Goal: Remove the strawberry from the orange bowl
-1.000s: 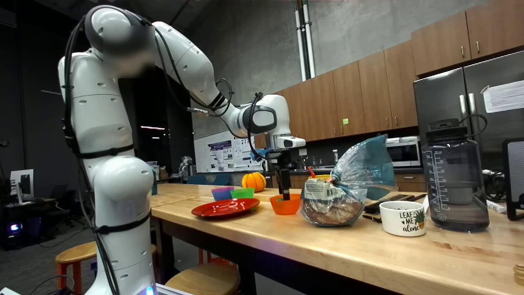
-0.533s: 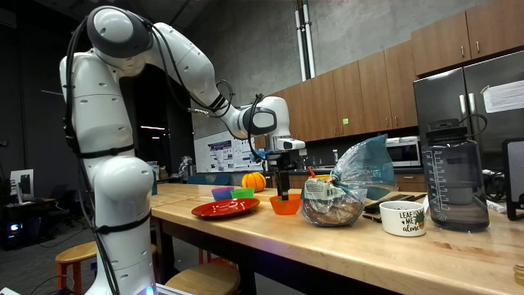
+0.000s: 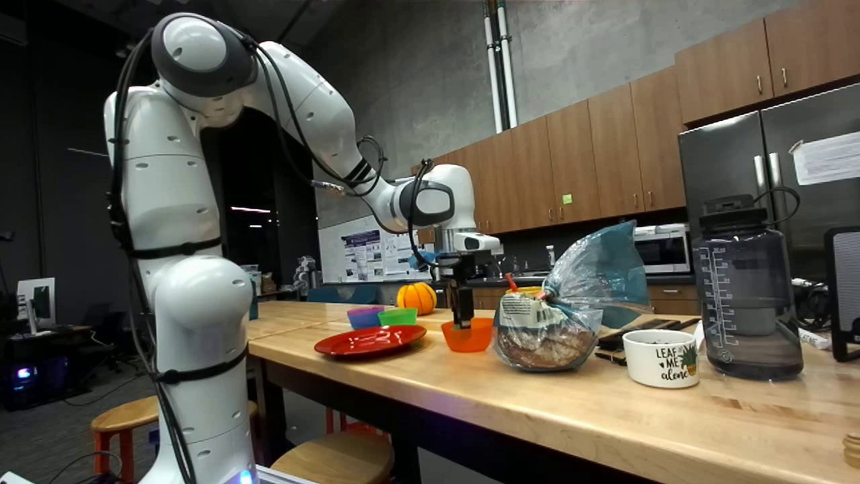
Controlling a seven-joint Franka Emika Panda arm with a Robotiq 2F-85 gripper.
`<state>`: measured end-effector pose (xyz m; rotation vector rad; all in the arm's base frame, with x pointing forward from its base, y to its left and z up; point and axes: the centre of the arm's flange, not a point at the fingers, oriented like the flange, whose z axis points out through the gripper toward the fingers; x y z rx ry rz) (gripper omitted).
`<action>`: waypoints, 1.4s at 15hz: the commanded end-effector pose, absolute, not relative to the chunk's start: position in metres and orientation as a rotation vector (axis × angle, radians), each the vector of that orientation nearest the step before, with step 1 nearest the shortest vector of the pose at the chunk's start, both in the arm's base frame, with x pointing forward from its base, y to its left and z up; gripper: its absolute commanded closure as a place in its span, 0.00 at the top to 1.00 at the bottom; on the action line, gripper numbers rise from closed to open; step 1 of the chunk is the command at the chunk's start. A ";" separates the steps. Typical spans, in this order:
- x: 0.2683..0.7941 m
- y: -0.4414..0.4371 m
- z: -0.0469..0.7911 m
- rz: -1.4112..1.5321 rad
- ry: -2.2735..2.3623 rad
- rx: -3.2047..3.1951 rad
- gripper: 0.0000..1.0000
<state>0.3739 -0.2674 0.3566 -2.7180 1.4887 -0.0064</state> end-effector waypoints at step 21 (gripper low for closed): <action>0.406 -0.189 0.467 -0.521 0.993 -2.927 0.26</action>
